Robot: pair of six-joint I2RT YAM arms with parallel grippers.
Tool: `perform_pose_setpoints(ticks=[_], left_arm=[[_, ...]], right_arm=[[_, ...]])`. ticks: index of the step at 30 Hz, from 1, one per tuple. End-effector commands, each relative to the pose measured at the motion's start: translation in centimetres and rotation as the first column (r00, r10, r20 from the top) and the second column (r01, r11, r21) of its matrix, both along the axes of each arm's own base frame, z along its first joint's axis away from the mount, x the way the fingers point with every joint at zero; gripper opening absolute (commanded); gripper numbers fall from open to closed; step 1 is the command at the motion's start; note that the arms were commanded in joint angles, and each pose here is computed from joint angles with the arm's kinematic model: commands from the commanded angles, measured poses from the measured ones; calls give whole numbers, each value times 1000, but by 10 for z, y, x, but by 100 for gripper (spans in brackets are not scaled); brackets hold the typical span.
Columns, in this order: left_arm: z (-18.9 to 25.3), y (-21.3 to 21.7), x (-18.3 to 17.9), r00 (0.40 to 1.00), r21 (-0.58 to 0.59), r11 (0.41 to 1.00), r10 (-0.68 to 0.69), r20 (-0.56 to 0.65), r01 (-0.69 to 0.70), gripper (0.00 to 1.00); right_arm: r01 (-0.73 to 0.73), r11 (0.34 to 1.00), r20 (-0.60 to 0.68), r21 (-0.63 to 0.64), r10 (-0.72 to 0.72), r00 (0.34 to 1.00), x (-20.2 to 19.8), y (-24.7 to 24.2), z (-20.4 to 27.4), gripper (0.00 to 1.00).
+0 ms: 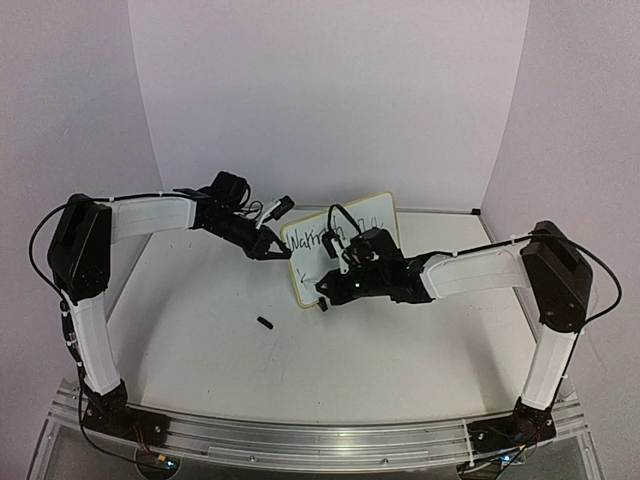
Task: Write a sentence on the whiteboard
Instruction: Write on the whiteboard with the whiteboard.
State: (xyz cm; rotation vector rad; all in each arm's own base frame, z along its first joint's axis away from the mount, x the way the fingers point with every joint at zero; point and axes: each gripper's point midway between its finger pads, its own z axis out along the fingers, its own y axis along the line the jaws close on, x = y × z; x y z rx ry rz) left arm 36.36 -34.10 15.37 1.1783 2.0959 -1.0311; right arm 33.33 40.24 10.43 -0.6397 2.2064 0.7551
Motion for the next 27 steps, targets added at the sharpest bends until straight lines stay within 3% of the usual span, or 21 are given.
perform_pose_setpoints(ticks=[1,13,27], left_arm=[[-48,0,-34,988,124,991,-29,-151,48,0],[-50,-1,-34,988,125,991,-31,-154,51,0],[-50,-1,-35,988,127,991,-31,-151,50,0]], right_arm=[[74,997,54,-2,-74,996,15,-8,13,0],[110,994,62,-28,-108,992,11,-24,9,0],[111,993,117,32,-114,987,9,-32,49,0]])
